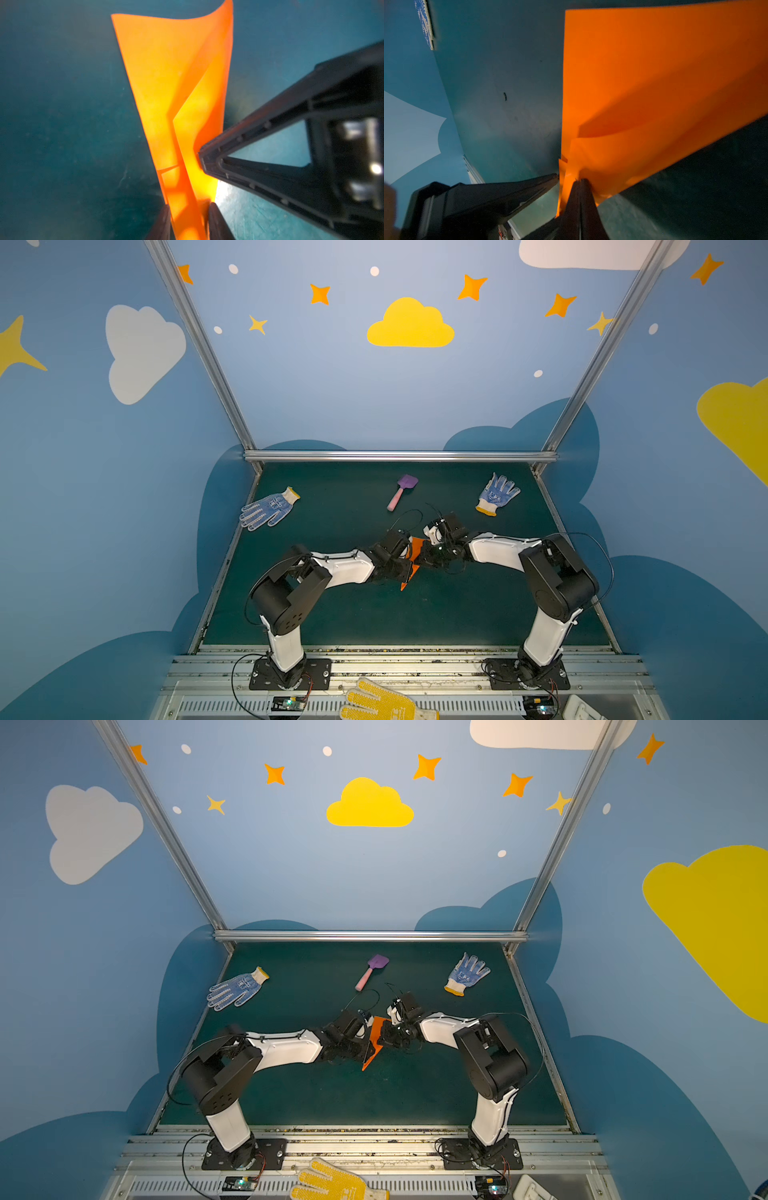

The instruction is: Fold a paper plane with a square sheet of paper (fold left side to right side)

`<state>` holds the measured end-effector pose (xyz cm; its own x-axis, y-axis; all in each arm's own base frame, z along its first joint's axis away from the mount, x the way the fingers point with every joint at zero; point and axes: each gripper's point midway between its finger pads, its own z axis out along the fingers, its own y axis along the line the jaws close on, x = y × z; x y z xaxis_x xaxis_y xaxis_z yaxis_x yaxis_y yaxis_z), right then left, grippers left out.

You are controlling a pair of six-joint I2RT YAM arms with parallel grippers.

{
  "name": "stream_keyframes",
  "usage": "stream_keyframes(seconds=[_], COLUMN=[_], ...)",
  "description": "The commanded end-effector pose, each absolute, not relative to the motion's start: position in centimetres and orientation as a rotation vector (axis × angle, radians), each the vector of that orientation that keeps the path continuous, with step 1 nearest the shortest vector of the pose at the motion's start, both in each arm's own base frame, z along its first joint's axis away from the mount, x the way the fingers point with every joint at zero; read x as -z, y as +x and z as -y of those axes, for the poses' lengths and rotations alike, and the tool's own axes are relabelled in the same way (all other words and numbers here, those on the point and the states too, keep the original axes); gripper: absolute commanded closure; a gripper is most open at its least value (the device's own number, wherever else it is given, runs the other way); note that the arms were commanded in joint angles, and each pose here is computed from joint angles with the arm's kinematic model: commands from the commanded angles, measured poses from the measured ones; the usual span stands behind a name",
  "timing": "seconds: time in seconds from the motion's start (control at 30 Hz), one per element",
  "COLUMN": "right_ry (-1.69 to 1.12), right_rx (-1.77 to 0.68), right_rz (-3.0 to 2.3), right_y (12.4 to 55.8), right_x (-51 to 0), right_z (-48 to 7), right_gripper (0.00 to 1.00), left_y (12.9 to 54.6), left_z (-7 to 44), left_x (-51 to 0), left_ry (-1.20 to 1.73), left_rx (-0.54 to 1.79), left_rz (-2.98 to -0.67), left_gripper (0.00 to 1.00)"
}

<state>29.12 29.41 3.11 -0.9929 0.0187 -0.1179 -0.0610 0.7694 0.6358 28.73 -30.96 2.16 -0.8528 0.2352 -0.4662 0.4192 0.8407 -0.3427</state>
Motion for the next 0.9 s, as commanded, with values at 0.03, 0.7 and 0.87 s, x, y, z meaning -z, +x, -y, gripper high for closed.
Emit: stream_keyframes(seconds=[0.03,0.7,0.87], right_ry=[-0.055,-0.034,-0.039], right_rx=[-1.084,-1.072,-1.061], right_rz=[-2.791,-2.836,-2.841], right_y=[29.7,27.7,28.3], right_x=[-5.8,-4.2,-3.8], right_z=[-30.2,-29.7,-30.3], right_gripper=[0.96,1.0,1.0], left_y=[25.9,26.1,26.1], left_z=[28.8,29.1,29.2], left_x=[2.4,2.4,2.3], left_ry=[0.524,0.533,0.536], left_rx=[0.512,0.535,0.539], left_rz=[-2.779,-2.77,-2.766], left_gripper=[0.73,0.75,0.75])
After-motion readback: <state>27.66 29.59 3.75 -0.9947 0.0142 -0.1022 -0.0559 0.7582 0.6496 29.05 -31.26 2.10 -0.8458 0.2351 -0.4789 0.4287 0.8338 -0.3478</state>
